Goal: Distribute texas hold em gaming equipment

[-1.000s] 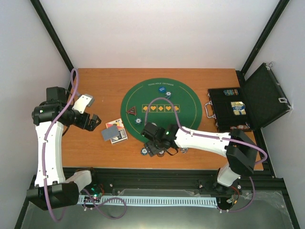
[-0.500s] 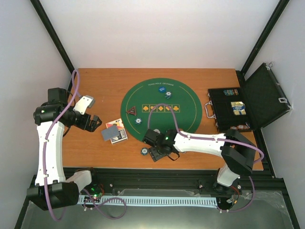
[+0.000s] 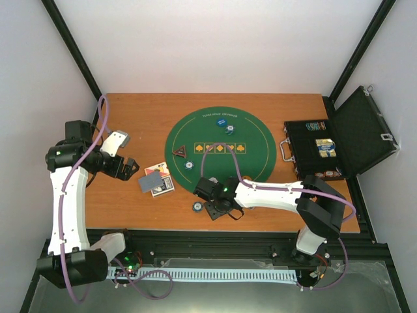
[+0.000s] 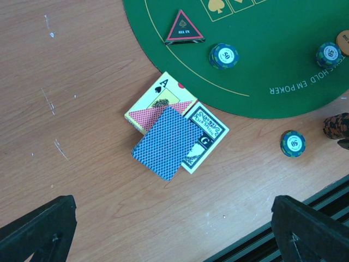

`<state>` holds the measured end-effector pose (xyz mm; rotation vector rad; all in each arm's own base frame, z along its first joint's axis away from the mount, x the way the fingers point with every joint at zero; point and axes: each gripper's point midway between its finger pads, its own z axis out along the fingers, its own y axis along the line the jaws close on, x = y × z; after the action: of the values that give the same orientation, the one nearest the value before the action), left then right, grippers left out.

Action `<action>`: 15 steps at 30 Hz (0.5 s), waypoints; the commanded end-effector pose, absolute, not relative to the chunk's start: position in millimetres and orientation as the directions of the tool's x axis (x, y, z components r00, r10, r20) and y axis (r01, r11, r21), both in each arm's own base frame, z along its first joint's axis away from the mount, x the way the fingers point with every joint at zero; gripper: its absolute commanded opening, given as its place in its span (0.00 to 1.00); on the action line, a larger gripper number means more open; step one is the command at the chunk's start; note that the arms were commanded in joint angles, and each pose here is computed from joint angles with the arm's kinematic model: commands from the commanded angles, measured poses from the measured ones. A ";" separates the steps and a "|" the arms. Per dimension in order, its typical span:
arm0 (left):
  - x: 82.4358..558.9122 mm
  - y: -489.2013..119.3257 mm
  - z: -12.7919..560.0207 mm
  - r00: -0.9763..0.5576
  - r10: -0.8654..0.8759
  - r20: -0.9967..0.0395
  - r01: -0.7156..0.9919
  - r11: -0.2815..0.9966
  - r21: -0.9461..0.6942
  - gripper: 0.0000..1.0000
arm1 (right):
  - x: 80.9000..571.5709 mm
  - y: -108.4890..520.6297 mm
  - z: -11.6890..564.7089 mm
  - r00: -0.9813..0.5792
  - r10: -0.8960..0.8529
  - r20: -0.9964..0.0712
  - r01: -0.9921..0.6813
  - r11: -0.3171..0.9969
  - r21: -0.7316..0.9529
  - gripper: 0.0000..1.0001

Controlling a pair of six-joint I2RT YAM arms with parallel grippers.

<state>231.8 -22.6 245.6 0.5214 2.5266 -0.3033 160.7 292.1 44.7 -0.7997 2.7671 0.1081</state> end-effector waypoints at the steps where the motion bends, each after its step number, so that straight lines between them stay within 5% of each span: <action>1: 229.8 -23.3 253.4 -0.754 0.317 -0.576 0.438 0.895 -0.081 1.00 | 162.2 293.7 46.3 -0.808 -0.515 -0.287 -0.535 0.845 -0.011 0.54; 15: 226.4 -22.9 254.5 -0.752 0.325 -0.574 0.441 0.895 -0.071 1.00 | 166.4 297.4 60.5 -0.798 -0.520 -0.306 -0.541 0.841 -0.018 0.28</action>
<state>228.7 -23.1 249.3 0.5284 2.5085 -0.2892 161.2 291.3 45.8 -0.8072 2.7644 0.0980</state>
